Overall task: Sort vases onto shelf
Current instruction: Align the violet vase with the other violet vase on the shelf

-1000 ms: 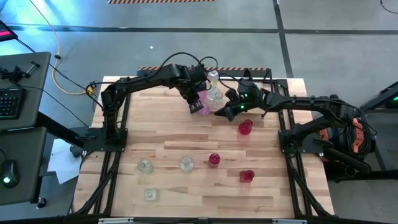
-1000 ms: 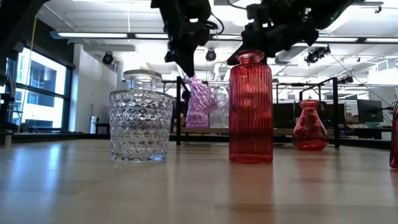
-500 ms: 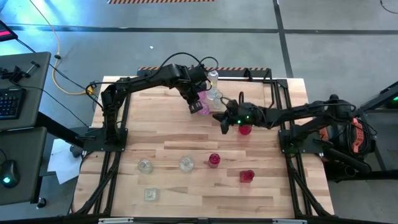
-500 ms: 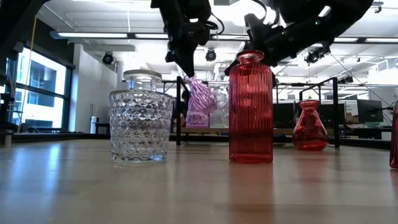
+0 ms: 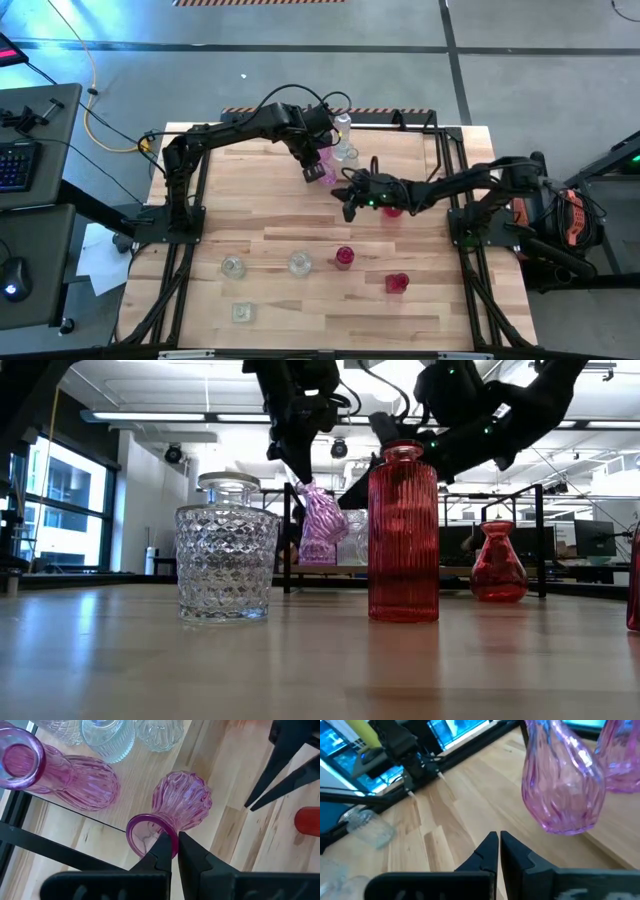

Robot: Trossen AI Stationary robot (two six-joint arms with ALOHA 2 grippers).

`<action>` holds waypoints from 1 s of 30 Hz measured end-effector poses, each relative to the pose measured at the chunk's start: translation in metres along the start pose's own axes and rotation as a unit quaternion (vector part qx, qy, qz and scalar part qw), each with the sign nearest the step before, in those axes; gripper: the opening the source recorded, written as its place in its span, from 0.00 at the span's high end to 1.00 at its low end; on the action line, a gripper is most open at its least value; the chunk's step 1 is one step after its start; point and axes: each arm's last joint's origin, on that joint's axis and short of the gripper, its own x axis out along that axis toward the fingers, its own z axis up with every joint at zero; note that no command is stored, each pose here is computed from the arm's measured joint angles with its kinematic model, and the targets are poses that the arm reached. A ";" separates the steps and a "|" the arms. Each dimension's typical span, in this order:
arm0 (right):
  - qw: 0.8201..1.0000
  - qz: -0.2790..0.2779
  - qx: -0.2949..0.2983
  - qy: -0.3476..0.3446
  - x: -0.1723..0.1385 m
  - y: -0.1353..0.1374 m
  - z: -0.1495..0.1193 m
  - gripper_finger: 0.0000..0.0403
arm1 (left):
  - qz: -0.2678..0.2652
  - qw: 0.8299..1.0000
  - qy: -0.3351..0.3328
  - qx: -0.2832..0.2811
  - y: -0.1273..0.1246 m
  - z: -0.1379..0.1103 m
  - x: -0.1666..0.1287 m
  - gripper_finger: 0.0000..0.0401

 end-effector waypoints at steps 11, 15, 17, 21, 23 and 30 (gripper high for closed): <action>0.995 -0.084 -0.041 -0.032 0.001 -0.007 0.003 1.00 | 0.035 0.999 -0.002 -0.003 0.005 0.001 0.003 1.00; 0.994 -0.085 -0.066 -0.033 0.003 -0.006 0.008 1.00 | 0.036 0.999 0.013 -0.005 0.005 0.002 0.013 1.00; 0.993 -0.085 -0.075 -0.034 0.005 -0.005 0.009 1.00 | 0.036 0.999 0.014 -0.004 0.005 0.003 0.017 1.00; 0.992 -0.089 -0.087 -0.022 0.013 -0.006 0.005 1.00 | 0.036 0.999 0.022 -0.004 0.006 0.004 0.026 1.00; 0.992 -0.091 -0.091 -0.017 0.018 -0.006 0.003 1.00 | 0.035 0.999 0.025 -0.005 0.006 0.005 0.029 1.00; 0.990 -0.091 -0.103 -0.018 0.030 -0.003 0.005 1.00 | 0.038 0.999 0.027 -0.007 0.006 0.004 0.028 1.00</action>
